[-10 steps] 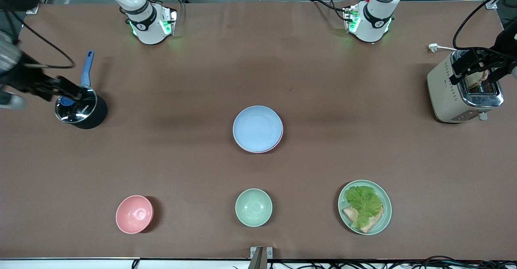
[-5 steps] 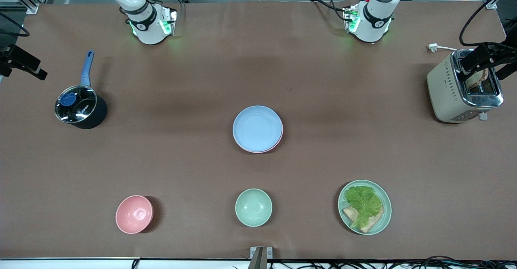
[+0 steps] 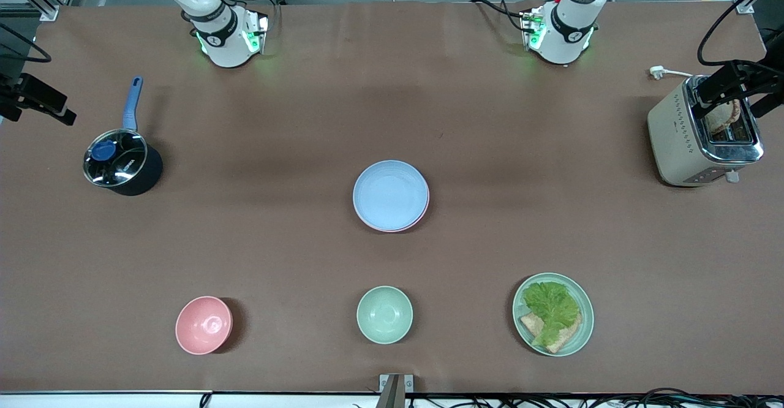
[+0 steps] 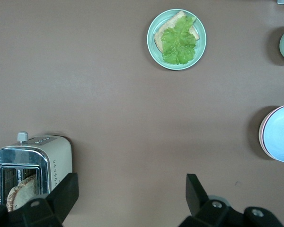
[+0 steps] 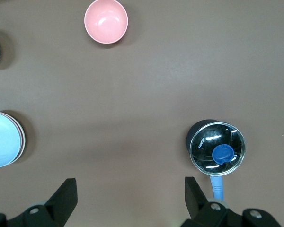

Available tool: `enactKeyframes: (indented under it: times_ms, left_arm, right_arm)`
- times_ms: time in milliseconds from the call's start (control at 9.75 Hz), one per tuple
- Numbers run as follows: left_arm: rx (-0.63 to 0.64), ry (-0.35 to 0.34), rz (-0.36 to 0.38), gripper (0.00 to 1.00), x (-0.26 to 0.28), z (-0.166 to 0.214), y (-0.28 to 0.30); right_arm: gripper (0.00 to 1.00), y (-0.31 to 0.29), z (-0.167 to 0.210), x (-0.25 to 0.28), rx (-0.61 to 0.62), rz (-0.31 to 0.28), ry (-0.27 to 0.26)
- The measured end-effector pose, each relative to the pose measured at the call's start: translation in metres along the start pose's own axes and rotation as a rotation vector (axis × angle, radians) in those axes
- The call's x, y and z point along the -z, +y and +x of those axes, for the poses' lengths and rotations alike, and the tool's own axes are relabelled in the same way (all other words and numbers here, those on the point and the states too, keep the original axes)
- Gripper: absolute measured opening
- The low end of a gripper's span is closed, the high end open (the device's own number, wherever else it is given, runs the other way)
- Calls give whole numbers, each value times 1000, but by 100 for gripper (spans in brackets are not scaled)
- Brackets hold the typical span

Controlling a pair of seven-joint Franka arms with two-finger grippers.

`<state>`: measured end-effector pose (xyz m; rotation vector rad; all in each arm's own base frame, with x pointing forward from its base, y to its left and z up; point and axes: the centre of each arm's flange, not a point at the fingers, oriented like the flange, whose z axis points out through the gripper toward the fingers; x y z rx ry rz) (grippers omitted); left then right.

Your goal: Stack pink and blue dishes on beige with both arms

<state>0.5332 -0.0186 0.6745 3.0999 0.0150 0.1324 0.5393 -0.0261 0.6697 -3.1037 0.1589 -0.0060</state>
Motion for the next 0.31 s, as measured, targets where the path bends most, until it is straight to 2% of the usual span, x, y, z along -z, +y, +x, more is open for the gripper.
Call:
enactKeyframes:
  times_ms: [308]
  left_arm:
    - [-3,-2,0,100,0,0,2]
  right_arm:
    - [100,0,-1,0,1,-2,-5]
